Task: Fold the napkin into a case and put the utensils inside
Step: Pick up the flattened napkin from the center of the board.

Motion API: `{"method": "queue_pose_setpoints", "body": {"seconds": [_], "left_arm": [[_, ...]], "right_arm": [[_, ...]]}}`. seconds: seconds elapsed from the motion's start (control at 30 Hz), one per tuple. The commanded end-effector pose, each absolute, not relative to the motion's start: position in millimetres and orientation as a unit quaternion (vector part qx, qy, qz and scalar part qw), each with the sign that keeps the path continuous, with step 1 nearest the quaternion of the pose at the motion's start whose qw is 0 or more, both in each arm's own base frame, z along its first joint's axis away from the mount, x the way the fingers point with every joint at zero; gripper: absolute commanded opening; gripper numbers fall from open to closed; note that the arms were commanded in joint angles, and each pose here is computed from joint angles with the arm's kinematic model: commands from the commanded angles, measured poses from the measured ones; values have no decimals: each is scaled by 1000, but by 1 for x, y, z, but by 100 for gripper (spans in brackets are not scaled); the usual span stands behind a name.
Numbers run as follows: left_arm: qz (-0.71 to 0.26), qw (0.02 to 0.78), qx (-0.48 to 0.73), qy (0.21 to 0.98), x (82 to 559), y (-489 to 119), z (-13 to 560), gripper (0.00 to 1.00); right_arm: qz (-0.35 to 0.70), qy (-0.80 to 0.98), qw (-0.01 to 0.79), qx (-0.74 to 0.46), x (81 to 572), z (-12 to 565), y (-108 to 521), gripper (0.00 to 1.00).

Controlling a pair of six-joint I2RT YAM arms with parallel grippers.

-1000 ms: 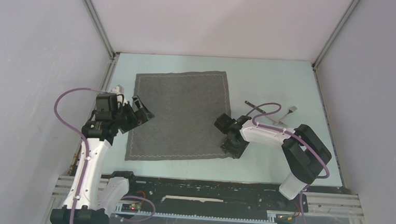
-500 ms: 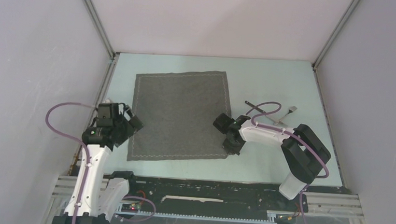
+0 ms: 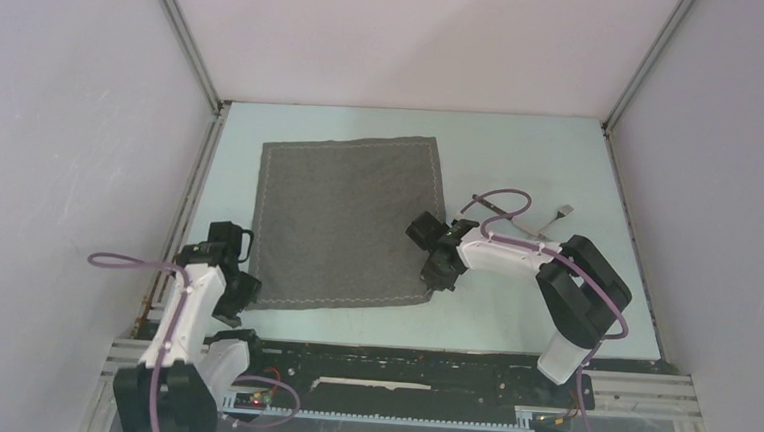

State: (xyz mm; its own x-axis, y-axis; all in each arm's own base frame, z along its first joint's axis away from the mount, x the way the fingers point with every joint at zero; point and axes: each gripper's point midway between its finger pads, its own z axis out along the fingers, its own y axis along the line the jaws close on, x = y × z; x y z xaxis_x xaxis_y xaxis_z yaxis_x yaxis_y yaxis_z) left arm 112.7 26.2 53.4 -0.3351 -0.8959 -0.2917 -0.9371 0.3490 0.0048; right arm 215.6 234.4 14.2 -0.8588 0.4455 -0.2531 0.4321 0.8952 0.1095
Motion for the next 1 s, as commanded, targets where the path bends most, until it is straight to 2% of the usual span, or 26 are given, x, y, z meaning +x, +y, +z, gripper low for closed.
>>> {"method": "queue_pose_setpoints", "body": {"seconds": [0.0, 0.13, 0.3, 0.83, 0.97], "left_arm": [[111, 125, -578, 798, 133, 39, 52, 64], [115, 105, -581, 799, 138, 37, 42, 64], [124, 126, -581, 794, 151, 46, 38, 62], [89, 87, -603, 788, 147, 34, -2, 66], [76, 94, -613, 781, 147, 36, -12, 59]], "right_arm": [[38, 966, 148, 207, 225, 16, 242, 0], [44, 966, 151, 206, 225, 18, 241, 0], [48, 964, 160, 208, 227, 24, 239, 0], [49, 959, 167, 223, 228, 29, 229, 0], [51, 960, 164, 223, 227, 29, 230, 0]]}}
